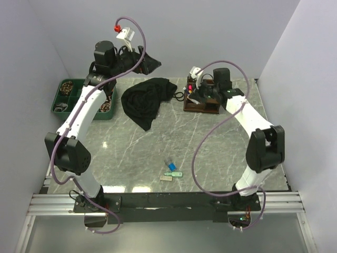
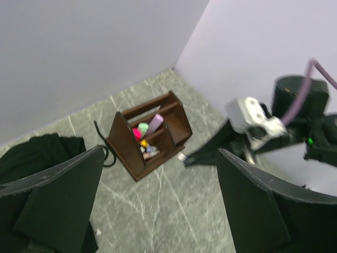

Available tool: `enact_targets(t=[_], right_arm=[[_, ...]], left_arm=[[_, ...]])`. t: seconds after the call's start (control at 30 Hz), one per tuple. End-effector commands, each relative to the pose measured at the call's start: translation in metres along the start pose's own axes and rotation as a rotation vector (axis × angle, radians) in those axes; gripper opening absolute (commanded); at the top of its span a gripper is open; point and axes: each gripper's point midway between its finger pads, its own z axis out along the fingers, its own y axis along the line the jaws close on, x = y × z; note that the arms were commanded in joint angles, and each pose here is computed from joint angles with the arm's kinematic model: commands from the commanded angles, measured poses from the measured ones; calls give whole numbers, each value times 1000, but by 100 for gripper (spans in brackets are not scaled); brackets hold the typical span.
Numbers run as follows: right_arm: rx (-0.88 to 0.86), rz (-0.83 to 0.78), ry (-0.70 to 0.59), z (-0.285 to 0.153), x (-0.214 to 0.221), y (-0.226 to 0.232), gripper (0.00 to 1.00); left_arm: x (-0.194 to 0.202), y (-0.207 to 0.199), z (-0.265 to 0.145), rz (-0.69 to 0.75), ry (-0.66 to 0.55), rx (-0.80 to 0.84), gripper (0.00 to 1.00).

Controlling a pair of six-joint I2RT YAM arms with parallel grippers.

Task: Sort the stationery into containers
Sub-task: Place the pen in the storage box.

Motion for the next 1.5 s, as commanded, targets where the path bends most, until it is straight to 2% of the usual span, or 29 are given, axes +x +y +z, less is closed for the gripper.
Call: enact_targets(t=[0.0, 0.27, 0.6, 1.03, 1.1, 1.23, 1.47], right_arm=[[120, -137, 64, 4, 1, -44, 0], [142, -176, 90, 28, 28, -62, 0], [171, -175, 74, 38, 57, -83, 0], [174, -213, 92, 52, 82, -97, 0], [184, -212, 99, 52, 86, -100, 4], [211, -185, 117, 52, 91, -102, 28], [235, -198, 114, 46, 88, -102, 35]], left_arm=[[2, -7, -14, 59, 11, -16, 93], [30, 4, -10, 24, 84, -34, 94], [63, 23, -2, 126, 187, -106, 96], [85, 11, 29, 192, 238, -109, 98], [85, 11, 28, 191, 239, -116, 98], [86, 12, 28, 186, 241, -121, 98], [86, 10, 28, 168, 237, -114, 98]])
